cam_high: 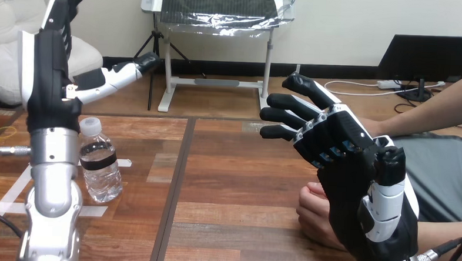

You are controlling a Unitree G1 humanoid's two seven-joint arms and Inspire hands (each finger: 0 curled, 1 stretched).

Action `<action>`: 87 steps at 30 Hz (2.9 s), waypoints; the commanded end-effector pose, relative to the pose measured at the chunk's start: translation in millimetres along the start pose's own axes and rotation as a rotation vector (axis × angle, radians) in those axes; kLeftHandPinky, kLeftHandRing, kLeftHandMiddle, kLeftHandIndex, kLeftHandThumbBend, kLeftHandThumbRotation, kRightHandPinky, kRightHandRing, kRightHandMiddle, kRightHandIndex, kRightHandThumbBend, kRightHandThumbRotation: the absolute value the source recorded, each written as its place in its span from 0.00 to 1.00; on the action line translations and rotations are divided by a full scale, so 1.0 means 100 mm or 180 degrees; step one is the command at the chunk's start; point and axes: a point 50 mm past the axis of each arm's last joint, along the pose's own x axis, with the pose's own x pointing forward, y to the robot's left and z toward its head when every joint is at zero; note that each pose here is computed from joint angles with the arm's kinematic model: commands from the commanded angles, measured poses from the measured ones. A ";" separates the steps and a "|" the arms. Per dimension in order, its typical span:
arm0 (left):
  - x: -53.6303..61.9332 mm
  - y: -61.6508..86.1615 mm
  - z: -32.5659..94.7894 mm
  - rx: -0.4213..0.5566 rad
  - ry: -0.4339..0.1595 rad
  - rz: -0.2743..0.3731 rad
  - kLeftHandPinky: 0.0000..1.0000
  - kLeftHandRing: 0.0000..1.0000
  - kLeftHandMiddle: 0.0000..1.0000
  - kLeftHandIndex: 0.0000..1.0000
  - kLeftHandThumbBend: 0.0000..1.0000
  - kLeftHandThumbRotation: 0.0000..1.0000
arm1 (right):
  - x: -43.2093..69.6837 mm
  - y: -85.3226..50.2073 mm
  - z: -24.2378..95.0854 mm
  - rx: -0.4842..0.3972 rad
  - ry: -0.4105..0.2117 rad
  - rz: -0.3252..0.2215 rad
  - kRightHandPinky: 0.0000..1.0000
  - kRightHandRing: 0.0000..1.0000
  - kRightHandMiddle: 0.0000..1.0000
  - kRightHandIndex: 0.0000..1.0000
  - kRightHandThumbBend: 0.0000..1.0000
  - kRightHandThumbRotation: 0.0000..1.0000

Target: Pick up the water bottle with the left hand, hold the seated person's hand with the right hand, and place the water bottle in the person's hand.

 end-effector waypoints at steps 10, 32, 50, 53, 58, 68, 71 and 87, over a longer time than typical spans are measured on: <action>0.29 0.03 -0.12 0.0188 0.0184 0.0053 0.91 0.90 0.90 0.89 0.99 0.08 | 0.10 -0.03 0.07 -0.0059 -0.0193 0.0029 0.71 0.79 0.81 0.85 0.66 1.00; 0.32 0.09 -0.38 0.0320 0.0738 0.0025 0.92 0.95 0.94 0.94 0.92 0.10 | 0.09 -0.03 0.07 -0.0070 -0.0187 0.0026 0.70 0.78 0.80 0.85 0.66 1.00; 0.23 0.15 -0.52 0.0397 0.0999 -0.0016 0.94 0.96 0.96 0.97 0.93 0.14 | 0.09 -0.03 0.07 -0.0048 -0.0183 0.0026 0.70 0.78 0.80 0.84 0.66 1.00; 0.21 0.16 -0.55 0.0399 0.1043 -0.0035 0.94 0.97 0.97 0.97 0.92 0.14 | 0.09 -0.02 0.07 -0.0039 -0.0185 0.0031 0.70 0.78 0.80 0.85 0.66 1.00; 0.17 0.16 -0.59 0.0425 0.1090 -0.0046 0.94 0.97 0.97 0.98 0.91 0.12 | 0.09 -0.03 0.06 -0.0044 -0.0192 0.0033 0.70 0.78 0.80 0.85 0.65 1.00; 0.10 0.16 -0.65 0.0432 0.1189 -0.0074 0.92 0.96 0.97 0.98 0.91 0.13 | 0.10 -0.02 0.06 -0.0051 -0.0175 0.0023 0.70 0.78 0.80 0.85 0.66 1.00; 0.08 0.16 -0.67 0.0456 0.1228 -0.0088 0.91 0.96 0.97 0.98 0.92 0.14 | 0.10 -0.02 0.06 -0.0056 -0.0175 0.0027 0.70 0.79 0.80 0.85 0.66 1.00; -0.02 0.14 -0.74 0.0554 0.1387 -0.0129 0.88 0.94 0.96 0.97 0.90 0.16 | 0.11 -0.03 0.07 -0.0052 -0.0187 0.0044 0.71 0.79 0.80 0.85 0.66 1.00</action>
